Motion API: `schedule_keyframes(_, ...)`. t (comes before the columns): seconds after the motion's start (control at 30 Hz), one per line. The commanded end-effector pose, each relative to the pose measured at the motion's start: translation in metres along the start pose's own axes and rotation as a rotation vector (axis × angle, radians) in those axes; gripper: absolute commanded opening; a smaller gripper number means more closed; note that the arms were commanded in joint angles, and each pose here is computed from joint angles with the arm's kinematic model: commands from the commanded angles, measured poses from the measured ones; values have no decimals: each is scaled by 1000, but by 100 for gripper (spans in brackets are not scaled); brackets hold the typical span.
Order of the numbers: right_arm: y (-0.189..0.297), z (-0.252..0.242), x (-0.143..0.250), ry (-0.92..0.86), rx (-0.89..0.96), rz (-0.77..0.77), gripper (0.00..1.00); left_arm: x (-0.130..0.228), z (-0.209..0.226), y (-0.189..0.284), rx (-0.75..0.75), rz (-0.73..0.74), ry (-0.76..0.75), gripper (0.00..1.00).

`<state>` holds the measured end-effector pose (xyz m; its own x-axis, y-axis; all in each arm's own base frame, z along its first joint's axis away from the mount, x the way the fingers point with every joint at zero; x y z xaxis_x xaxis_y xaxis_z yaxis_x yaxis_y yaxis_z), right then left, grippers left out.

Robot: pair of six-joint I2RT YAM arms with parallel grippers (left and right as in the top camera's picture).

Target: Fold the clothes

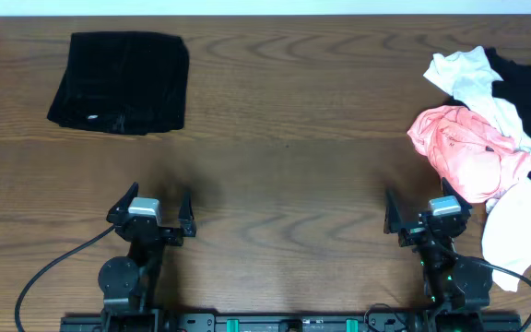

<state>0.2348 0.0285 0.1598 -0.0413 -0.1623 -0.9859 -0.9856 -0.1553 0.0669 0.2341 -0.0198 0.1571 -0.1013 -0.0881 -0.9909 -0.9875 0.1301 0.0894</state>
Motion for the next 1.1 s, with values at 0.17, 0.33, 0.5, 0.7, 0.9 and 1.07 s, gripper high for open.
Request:
schedule_keyframes(0.17, 0, -12, 4, 19, 66, 20, 99, 15, 1, -1, -4, 47, 0, 98)
schedule_keyframes(0.33, 0, -12, 0, 21, 69, 1, 99, 15, 1, -1, -4, 47, 0, 98)
schedule_keyframes(0.5, 0, -12, 2, 21, 65, 9, 99, 15, 1, -1, -4, 47, 0, 98)
schedule_keyframes(0.7, 0, -12, 2, 20, 68, 9, 99, 15, 1, -1, -4, 47, 0, 98)
schedule_keyframes(0.9, 0, -12, 2, 20, 68, 9, 99, 15, 1, -1, -5, 47, 0, 98)
schedule_keyframes(1.07, 0, -12, 2, 11, 67, 8, 99, 15, 1, -1, -4, 47, 2, 98)
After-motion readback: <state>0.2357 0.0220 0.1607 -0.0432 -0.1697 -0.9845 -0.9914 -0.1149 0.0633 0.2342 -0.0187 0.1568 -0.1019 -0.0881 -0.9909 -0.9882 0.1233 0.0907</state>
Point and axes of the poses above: each gripper's point midway between its finger pads, its own y axis back along the fingers, its own z axis along the line the jaws close on, x = y × z, the point moved 1 cm from there along y, back along the fingers, and after that the axes turned 4 degrees about y, right-handed, at the moved point
